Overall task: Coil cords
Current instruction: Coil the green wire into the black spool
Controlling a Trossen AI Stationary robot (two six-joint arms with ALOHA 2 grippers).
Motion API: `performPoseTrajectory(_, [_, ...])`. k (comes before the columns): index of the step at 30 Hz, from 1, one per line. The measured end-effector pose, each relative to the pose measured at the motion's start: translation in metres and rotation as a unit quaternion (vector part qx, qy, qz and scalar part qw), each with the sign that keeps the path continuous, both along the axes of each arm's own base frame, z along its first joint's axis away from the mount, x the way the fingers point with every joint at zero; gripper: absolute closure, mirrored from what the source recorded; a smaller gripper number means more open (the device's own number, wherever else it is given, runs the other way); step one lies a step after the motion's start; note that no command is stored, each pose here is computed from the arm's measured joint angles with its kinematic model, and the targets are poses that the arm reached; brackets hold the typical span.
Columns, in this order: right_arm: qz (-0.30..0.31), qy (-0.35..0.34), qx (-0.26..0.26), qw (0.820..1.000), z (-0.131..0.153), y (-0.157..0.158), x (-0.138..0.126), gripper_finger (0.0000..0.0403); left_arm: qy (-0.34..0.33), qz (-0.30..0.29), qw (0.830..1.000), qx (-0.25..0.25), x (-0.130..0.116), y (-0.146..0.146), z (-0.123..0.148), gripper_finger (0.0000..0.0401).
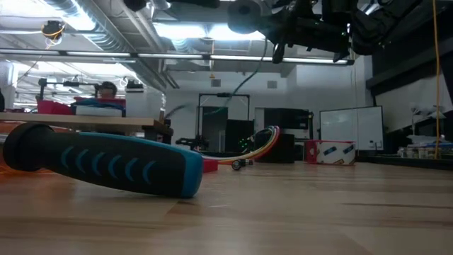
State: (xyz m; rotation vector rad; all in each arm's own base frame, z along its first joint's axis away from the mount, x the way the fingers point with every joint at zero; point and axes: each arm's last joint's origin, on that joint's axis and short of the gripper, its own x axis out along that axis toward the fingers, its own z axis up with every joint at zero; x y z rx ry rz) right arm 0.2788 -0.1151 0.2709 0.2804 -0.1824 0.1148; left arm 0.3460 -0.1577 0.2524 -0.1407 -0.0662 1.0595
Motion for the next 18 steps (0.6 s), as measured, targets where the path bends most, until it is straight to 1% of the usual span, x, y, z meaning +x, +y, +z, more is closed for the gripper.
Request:
performPoseTrajectory(2, [0.000,0.000,0.000,1.000,0.000,0.000,0.000,0.0402,-0.002,-0.003,1.000,-0.013,0.001,0.001,-0.001,0.0390])
performPoseTrajectory(6, [0.001,0.000,0.000,1.000,0.000,0.000,0.000,0.0402,0.024,-0.019,0.997,-0.077,0.007,0.011,-0.004,0.0374])
performPoseTrajectory(10, [0.001,-0.001,0.000,1.000,0.000,0.000,0.000,0.0402,0.063,-0.029,0.989,-0.131,0.016,0.026,-0.008,0.0335])
performPoseTrajectory(14, [0.001,-0.012,-0.005,1.000,0.002,0.000,0.000,0.0402,0.087,-0.043,0.983,-0.158,0.027,0.041,-0.008,0.0288])
performPoseTrajectory(18, [0.007,-0.044,-0.021,0.999,0.009,0.002,-0.002,0.0402,0.094,-0.046,0.983,-0.149,0.041,0.056,-0.007,0.0264])
